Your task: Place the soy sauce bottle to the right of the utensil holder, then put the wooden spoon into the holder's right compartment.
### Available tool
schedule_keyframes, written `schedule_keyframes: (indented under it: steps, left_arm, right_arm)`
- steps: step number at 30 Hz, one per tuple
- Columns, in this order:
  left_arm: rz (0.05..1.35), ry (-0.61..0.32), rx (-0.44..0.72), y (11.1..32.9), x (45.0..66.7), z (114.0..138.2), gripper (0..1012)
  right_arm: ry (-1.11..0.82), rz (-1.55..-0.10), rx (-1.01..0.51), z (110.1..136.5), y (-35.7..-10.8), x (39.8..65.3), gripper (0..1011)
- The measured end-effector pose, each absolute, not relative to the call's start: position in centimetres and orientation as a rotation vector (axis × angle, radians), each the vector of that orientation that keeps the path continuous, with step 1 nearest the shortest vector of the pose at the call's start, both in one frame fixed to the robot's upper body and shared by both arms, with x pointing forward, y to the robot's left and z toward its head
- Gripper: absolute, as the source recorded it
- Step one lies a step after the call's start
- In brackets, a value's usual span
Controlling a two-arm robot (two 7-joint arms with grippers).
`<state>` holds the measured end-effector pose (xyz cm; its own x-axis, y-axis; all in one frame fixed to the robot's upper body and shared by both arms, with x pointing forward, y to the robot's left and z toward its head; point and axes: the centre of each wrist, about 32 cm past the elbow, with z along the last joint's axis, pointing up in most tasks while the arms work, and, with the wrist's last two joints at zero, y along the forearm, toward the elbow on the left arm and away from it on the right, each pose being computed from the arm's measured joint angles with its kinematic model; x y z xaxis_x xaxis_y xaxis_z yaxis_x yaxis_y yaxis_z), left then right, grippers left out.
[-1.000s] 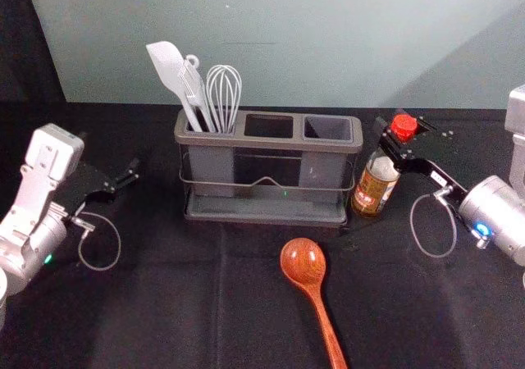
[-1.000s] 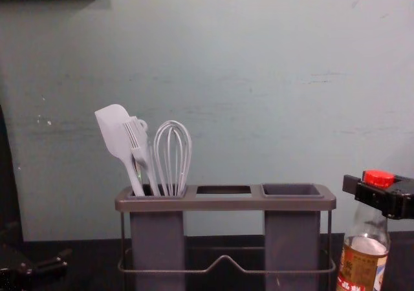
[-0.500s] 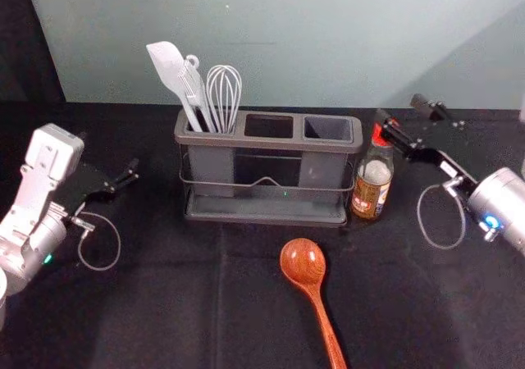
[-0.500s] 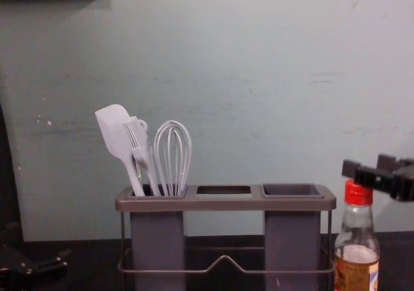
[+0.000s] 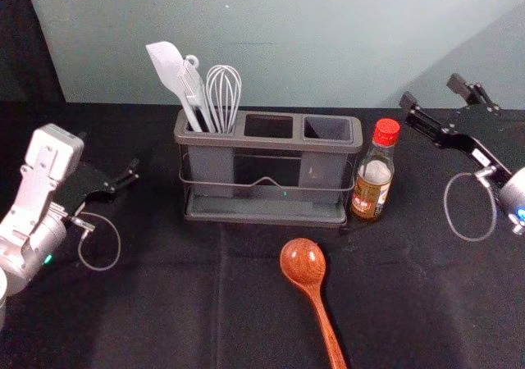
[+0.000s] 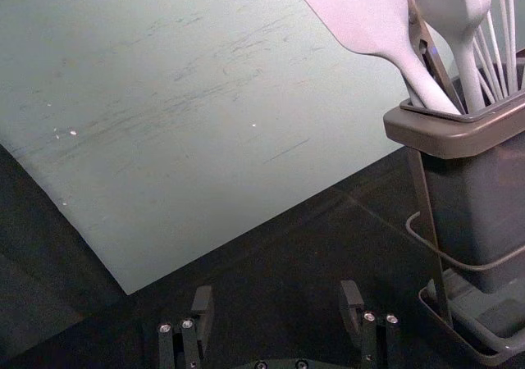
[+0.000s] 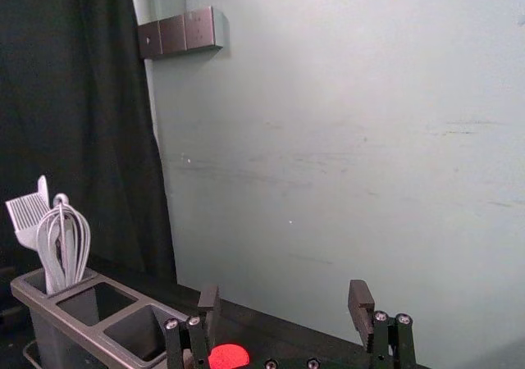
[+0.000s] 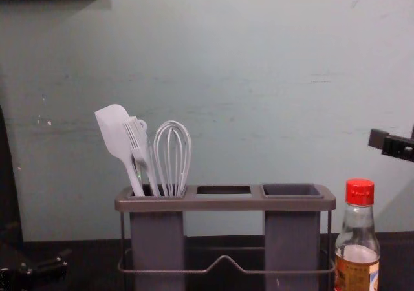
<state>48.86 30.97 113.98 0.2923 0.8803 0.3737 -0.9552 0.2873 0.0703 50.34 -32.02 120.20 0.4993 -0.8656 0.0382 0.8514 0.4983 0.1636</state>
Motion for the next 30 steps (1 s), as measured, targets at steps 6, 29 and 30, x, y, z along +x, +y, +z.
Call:
schedule_keyframes:
  steps: [6,29,30]
  left_arm:
    - [1.248,-0.285,0.304,31.0,48.9,114.0,1005]
    - [1.248,-0.285,0.304,31.0,48.9,114.0,1005]
    - [1.248,-0.285,0.304,31.0,48.9,114.0,1005]
  right_arm:
    - [-0.124,-1.026,0.131,120.7,-32.0,48.8,1004]
    - [-0.111,-0.722,-0.075,119.9,-26.5,43.4,1004]
    - [-0.097,-0.721,-0.105,119.9,-26.3,43.3,1004]
